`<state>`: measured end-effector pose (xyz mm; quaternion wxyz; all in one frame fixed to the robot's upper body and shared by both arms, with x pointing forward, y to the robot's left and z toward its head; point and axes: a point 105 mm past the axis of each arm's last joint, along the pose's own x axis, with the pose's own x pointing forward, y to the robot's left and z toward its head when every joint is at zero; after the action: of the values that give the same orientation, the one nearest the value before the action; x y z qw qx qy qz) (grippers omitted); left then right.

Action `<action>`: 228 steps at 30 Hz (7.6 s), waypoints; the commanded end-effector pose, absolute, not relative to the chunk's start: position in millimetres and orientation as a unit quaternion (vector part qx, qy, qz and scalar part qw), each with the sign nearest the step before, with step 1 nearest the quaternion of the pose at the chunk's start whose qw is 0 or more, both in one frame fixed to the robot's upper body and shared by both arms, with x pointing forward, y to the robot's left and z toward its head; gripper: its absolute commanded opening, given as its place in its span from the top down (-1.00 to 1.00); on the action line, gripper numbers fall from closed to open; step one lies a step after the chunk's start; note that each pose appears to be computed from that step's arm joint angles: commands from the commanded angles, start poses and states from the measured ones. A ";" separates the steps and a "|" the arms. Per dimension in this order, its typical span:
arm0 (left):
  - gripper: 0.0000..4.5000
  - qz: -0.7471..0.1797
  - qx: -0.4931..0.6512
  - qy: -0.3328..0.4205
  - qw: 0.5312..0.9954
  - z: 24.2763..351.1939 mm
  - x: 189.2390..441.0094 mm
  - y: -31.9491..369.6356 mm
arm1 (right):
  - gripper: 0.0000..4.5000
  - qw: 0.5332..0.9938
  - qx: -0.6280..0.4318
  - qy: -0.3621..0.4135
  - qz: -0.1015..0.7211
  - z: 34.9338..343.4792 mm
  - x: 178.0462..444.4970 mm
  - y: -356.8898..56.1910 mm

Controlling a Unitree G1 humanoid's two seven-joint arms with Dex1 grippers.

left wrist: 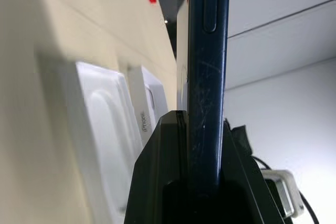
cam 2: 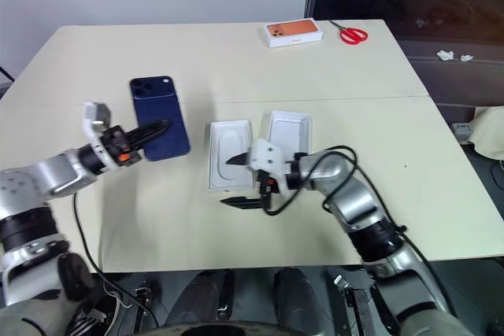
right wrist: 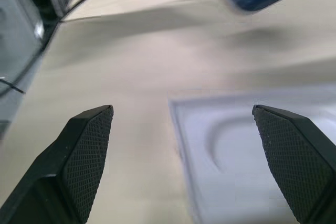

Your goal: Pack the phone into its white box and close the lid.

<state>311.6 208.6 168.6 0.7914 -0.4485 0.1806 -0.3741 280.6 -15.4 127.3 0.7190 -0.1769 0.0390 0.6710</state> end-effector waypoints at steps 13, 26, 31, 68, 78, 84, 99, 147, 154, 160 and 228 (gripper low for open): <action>1.00 -0.386 -0.453 0.150 0.790 171.9 293.9 213.6 | -0.97 0.691 -0.298 0.097 0.652 92.1 298.5 -26.9; 1.00 -0.381 -0.457 0.153 0.789 170.8 298.5 207.7 | 0.01 0.692 -0.298 0.093 0.651 92.1 299.3 -26.8; 1.00 -0.381 -0.458 0.155 0.788 170.5 297.9 206.5 | 0.59 0.693 -0.305 0.092 0.647 90.8 300.2 -28.0; 1.00 -0.403 -0.443 0.216 0.771 148.3 297.7 179.2 | -0.98 0.753 -0.143 0.040 0.641 162.6 304.3 -43.1; 1.00 -0.395 -0.397 0.298 0.773 121.5 315.9 158.9 | -0.98 0.779 -0.162 0.053 0.603 161.7 313.8 -73.0; 0.45 -0.406 -0.395 0.298 0.769 122.7 320.8 153.3 | -1.00 0.788 -0.169 0.046 0.591 161.2 316.4 -72.9; -0.63 -0.410 -0.371 0.292 0.780 143.4 314.2 168.3 | -1.00 0.786 -0.168 0.036 0.593 161.4 322.9 -64.8; 1.00 -0.337 -0.189 0.248 0.888 86.9 340.9 154.3 | 0.98 0.788 -0.335 0.027 0.516 115.1 358.5 -24.5; 1.00 -0.408 -0.198 0.267 0.850 85.7 329.3 105.9 | 0.98 0.788 -0.350 0.056 0.503 105.8 360.9 -50.8; 1.00 -0.434 -0.191 0.264 0.840 85.4 336.5 75.4 | 0.98 0.790 -0.370 0.098 0.479 92.7 361.3 -94.1; -1.00 -0.482 -0.011 0.038 0.875 161.9 289.1 204.1 | 0.97 0.931 0.006 0.194 0.308 172.8 370.3 -148.4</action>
<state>289.1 202.2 146.7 0.8728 -0.0191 0.0669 -0.4831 364.2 -159.3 127.9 0.9219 -0.0413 0.2556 0.2882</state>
